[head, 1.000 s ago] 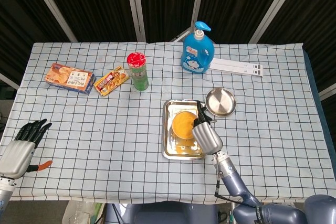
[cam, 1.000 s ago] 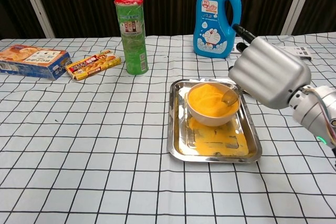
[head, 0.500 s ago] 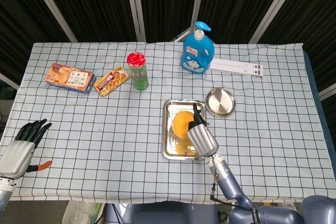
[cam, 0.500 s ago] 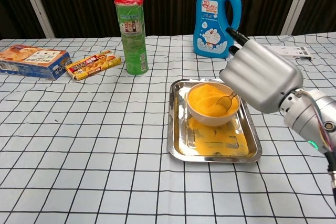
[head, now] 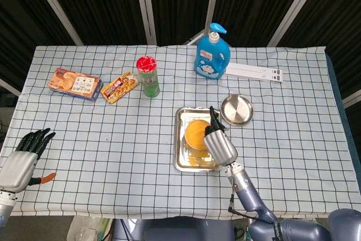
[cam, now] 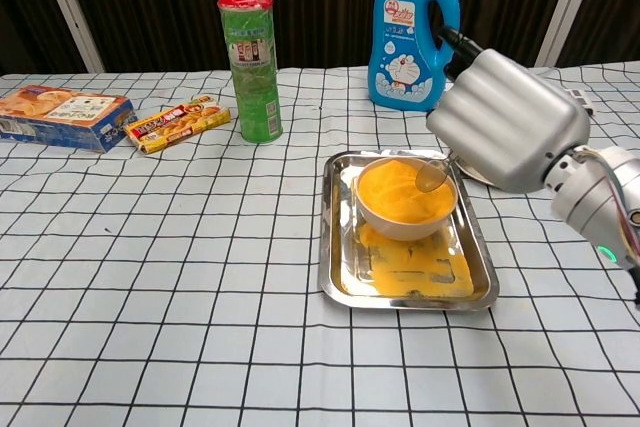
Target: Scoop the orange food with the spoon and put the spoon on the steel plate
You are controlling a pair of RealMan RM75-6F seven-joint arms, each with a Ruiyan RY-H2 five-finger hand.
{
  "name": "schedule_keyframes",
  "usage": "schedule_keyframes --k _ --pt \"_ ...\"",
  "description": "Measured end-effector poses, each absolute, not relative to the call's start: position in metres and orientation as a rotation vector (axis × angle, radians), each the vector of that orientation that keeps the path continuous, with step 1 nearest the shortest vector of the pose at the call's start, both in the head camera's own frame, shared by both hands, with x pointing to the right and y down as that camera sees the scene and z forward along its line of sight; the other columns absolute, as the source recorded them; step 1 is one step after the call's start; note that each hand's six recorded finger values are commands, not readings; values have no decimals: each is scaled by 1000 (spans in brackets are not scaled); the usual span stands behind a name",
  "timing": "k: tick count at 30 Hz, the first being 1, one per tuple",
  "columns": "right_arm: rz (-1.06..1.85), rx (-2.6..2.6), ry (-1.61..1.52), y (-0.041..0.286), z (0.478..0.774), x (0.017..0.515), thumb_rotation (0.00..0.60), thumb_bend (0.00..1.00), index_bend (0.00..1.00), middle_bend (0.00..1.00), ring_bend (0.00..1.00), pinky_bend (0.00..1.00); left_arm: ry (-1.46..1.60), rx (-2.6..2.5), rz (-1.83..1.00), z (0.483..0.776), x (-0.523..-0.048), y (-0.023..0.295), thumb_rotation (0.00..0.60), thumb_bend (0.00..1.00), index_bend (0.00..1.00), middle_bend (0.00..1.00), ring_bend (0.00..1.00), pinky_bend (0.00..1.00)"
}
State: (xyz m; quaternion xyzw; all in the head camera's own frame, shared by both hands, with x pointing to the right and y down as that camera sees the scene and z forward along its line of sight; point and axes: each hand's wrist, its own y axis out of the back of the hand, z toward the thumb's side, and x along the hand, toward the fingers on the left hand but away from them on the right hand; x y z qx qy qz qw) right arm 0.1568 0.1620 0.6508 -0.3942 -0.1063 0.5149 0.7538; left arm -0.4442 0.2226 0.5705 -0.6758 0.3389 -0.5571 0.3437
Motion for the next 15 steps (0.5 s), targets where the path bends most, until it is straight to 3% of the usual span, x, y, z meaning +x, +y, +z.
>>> schedule_keyframes --k 15 --pt "1130 -849 -170 172 670 162 600 688 655 574 289 0 880 -1760 -1446 571 -444 223 600 0 0 0 0 0"
